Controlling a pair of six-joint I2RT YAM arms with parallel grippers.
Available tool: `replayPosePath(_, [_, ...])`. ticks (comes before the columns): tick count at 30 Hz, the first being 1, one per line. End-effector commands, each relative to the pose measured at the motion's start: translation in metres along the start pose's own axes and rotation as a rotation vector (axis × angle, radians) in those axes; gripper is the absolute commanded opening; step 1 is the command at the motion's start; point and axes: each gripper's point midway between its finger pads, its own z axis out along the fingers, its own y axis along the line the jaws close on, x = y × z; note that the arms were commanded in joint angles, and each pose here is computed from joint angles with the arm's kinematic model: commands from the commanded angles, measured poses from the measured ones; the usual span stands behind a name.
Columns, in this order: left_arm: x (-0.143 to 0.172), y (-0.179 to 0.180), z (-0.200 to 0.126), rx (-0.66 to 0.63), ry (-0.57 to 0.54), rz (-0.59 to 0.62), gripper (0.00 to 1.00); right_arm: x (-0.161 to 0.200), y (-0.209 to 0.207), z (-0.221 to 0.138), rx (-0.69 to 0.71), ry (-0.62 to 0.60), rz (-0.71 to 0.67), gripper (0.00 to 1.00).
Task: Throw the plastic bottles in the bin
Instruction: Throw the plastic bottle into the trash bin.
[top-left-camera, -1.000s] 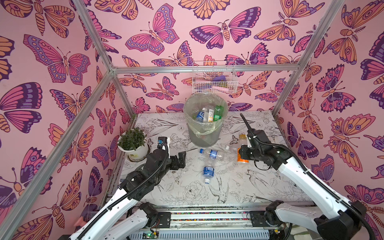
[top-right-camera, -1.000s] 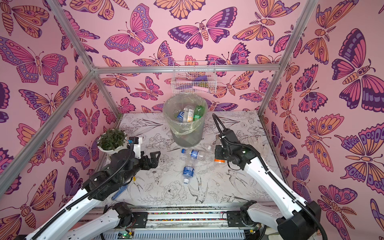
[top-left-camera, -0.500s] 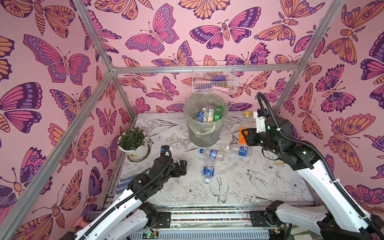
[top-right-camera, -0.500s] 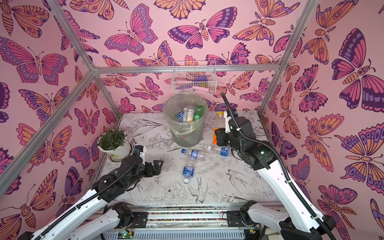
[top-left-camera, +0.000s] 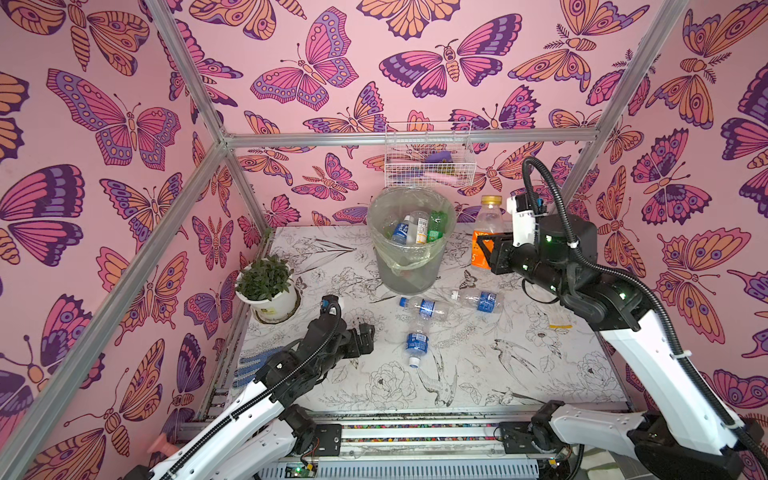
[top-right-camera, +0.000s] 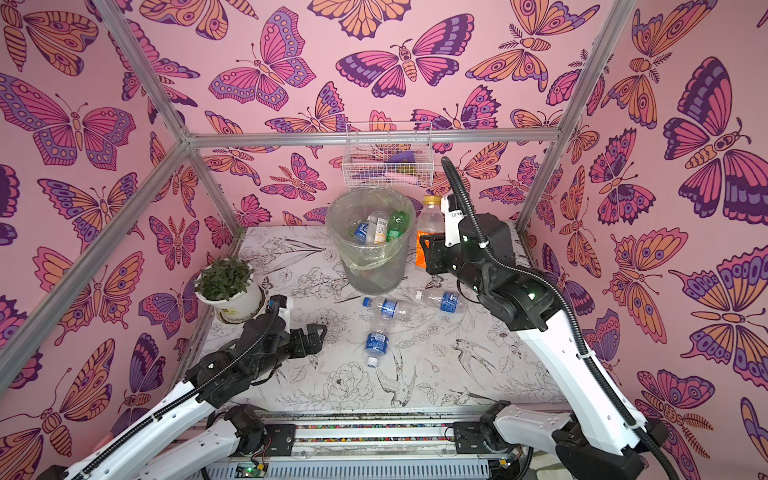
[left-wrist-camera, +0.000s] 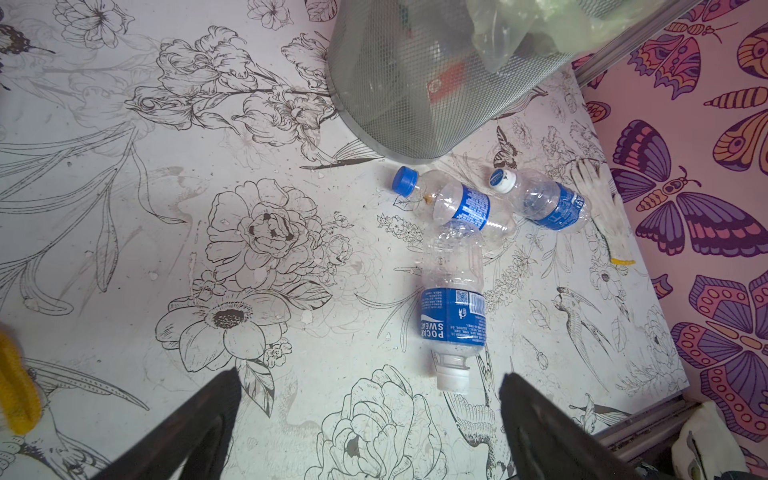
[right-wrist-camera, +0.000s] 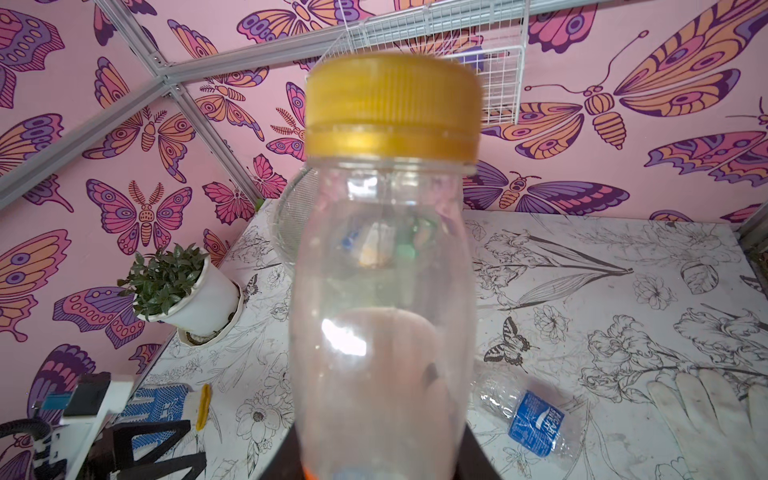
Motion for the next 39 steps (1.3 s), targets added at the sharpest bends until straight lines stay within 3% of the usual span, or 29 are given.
replayPosePath(1, [0.003, -0.001, -0.002, 0.022, -0.011, -0.005, 0.99, -0.027, 0.012, -0.006, -0.017, -0.075, -0.036, 0.00])
replayPosePath(10, [0.003, 0.004, -0.012, 0.027, -0.036, -0.001, 0.99, -0.057, 0.036, 0.001, -0.047, -0.127, -0.053, 0.00])
replayPosePath(16, [0.002, 0.007, -0.020, 0.029, -0.049, -0.001, 0.99, -0.074, 0.053, 0.028, -0.064, -0.124, -0.068, 0.00])
replayPosePath(22, [0.001, 0.009, -0.028, 0.031, -0.059, -0.010, 0.99, -0.077, 0.067, 0.099, -0.029, -0.075, -0.109, 0.00])
replayPosePath(26, [-0.002, 0.009, -0.034, 0.035, -0.072, -0.016, 0.98, -0.047, 0.068, 0.169, -0.012, 0.033, -0.125, 0.00])
replayPosePath(27, [-0.002, 0.010, -0.035, 0.034, -0.072, -0.017, 0.98, -0.036, 0.064, 0.183, -0.002, 0.071, -0.113, 0.08])
replayPosePath(30, [-0.005, 0.009, -0.042, 0.037, -0.082, -0.019, 0.98, -0.015, 0.050, 0.205, 0.040, 0.152, -0.085, 0.82])
replayPosePath(31, [-0.005, 0.010, -0.044, 0.034, -0.085, -0.020, 0.98, -0.014, 0.049, 0.206, 0.046, 0.153, -0.093, 0.99])
replayPosePath(39, [-0.006, 0.012, -0.044, 0.016, -0.081, -0.019, 0.99, -0.052, 0.057, 0.160, -0.005, 0.027, -0.093, 0.99])
